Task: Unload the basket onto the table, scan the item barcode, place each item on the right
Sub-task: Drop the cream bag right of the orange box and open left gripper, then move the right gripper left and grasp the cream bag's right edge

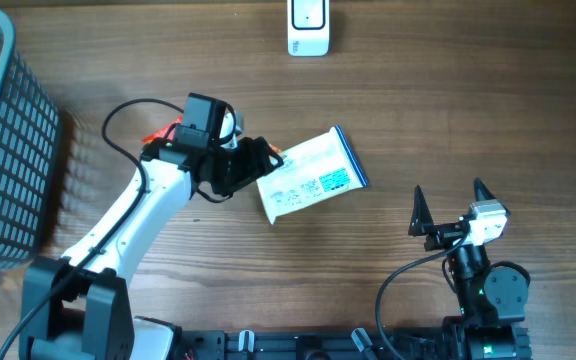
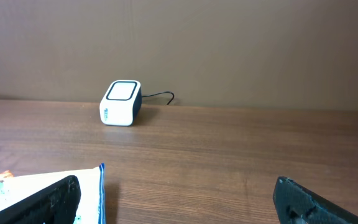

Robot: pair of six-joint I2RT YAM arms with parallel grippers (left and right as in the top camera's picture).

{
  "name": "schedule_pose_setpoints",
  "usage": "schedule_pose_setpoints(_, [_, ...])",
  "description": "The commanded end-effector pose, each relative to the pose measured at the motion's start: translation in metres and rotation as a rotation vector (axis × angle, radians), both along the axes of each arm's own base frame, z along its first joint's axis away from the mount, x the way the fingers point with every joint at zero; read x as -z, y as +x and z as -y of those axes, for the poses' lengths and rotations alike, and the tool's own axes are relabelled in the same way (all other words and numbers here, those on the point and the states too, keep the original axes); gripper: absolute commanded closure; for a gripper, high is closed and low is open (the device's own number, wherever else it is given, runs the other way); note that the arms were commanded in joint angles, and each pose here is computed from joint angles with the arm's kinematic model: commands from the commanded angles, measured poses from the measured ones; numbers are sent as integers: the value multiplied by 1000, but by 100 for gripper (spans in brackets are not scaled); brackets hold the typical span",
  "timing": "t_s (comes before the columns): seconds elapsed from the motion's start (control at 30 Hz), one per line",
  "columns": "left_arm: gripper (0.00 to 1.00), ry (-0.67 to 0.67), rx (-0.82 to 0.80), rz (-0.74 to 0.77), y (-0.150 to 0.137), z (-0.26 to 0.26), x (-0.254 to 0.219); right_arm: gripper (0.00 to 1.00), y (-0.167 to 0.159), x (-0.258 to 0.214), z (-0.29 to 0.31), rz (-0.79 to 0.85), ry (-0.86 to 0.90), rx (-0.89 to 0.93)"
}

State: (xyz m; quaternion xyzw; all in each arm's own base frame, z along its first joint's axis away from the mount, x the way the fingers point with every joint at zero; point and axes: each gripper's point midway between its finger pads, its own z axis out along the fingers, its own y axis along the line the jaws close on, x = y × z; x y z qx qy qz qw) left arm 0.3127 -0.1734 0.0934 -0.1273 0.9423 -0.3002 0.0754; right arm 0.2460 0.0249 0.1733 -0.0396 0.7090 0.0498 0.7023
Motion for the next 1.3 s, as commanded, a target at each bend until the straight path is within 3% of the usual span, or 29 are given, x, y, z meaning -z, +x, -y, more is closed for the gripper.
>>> schedule_pose_setpoints(0.0, [19,-4,-43,61,12,-15,-31,0,0,-2,2,7,12,10])
schedule_pose_setpoints(0.17, [20,-2,-66,186,25,-36,-96,0,0,-2,2,7,12,10])
schedule_pose_setpoints(0.27, [18,65,-158,247,25,-67,-137,0,0,-2,2,7,12,10])
schedule_pose_setpoints(0.33, [13,139,-241,277,20,-95,-158,0,0,-2,2,7,12,10])
schedule_pose_setpoints(0.37, [4,182,-289,289,16,-111,-167,0,0,-2,2,7,13,10])
schedule_pose_setpoints(0.43, [0,274,-390,306,5,-145,-178,0,0,-2,2,7,12,10])
schedule_pose_setpoints(0.57, [0,421,-601,300,-29,-208,-191,0,0,-2,2,7,12,10])
schedule_pose_setpoints(0.7, [0,448,-710,261,-57,-236,-194,0,0,-2,2,7,13,10])
schedule_pose_setpoints(1.07, [0,462,-774,207,-71,-251,-189,0,0,-2,2,8,16,9])
schedule_pose_setpoints(1.17, [0,462,-774,207,-71,-251,-189,0,-4,-5,-18,-6,163,-108])
schedule_pose_setpoints(1.27, [0,462,-774,207,-71,-251,-189,0,-15,-11,-51,-112,542,-312])
